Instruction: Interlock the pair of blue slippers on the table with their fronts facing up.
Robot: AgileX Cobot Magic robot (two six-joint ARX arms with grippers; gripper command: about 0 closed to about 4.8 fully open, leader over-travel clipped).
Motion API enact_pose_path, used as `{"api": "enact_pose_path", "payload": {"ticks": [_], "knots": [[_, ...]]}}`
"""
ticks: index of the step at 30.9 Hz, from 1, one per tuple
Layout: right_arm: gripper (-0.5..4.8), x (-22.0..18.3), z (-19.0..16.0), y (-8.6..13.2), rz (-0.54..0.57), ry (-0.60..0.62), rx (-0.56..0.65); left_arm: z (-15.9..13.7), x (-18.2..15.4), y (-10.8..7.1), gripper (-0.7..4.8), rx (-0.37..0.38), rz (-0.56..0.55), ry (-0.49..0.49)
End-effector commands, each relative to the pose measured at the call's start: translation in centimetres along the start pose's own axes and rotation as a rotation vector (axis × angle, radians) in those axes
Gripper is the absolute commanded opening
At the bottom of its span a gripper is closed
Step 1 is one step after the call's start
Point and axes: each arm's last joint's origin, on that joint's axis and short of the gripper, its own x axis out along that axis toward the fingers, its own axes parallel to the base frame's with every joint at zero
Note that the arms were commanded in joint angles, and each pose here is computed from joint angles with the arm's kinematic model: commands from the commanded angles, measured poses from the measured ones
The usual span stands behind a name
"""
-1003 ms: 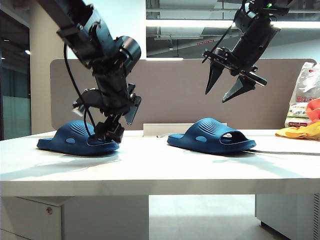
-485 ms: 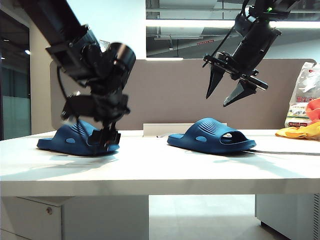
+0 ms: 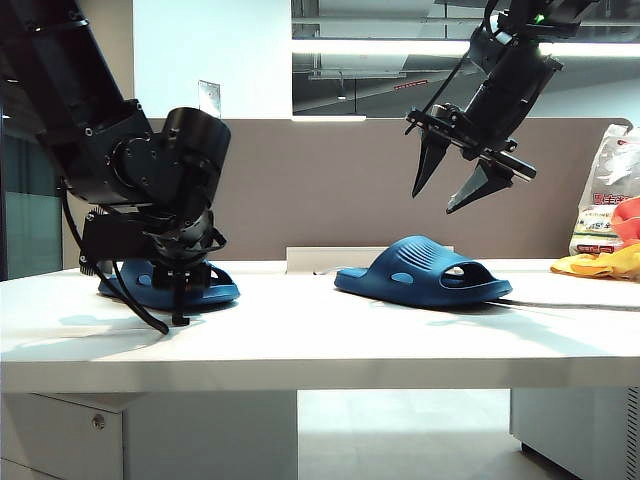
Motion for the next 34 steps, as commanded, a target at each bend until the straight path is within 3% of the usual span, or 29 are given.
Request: {"api": "enact_pose_path", "payload": {"ticks": [1,7,12,18,22,24,29,34], "knots": [[2.69,-0.4,0.2,0.2,0.004,-0.012,-0.014,0.2,0.2,-0.9,-0.06,0.039,-0.080,0.028],[2.69,-0.4,0.2,0.2,0.005,-0.012,-0.014,1.3,0.9,-2.0,-0.06,0.023,-0.151,0.083],[2.69,-0.4,0.2,0.2,0.005,-0.017,-0.016,1.8,0.8,-3.2,-0.06,0.068,-0.209,0.151],[2.69,-0.4,0.3,0.3,0.023,-0.019,-0.017,1.2,0.6,-2.5,-0.06,0.200,-0.127,0.438],[2.69,-0.4,0.3,0.4,0.069,-0.012,0.000,1.5,0.4,-2.4,-0.06,0.358,-0.104,0.584],[2.70,-0.4,0.4,0.5,0.090,-0.017,0.009,2.2,0.2,-3.0,-0.06,0.461,-0.103,0.607],[2.69,-0.5,0.7,0.7,0.136,-0.042,0.016,5.0,-1.4,-6.2,-0.06,0.818,-0.139,0.555],[2.68,-0.5,1.1,1.0,0.190,-0.063,0.023,8.7,-3.8,-9.7,-0.06,1.100,-0.154,0.493]]}}
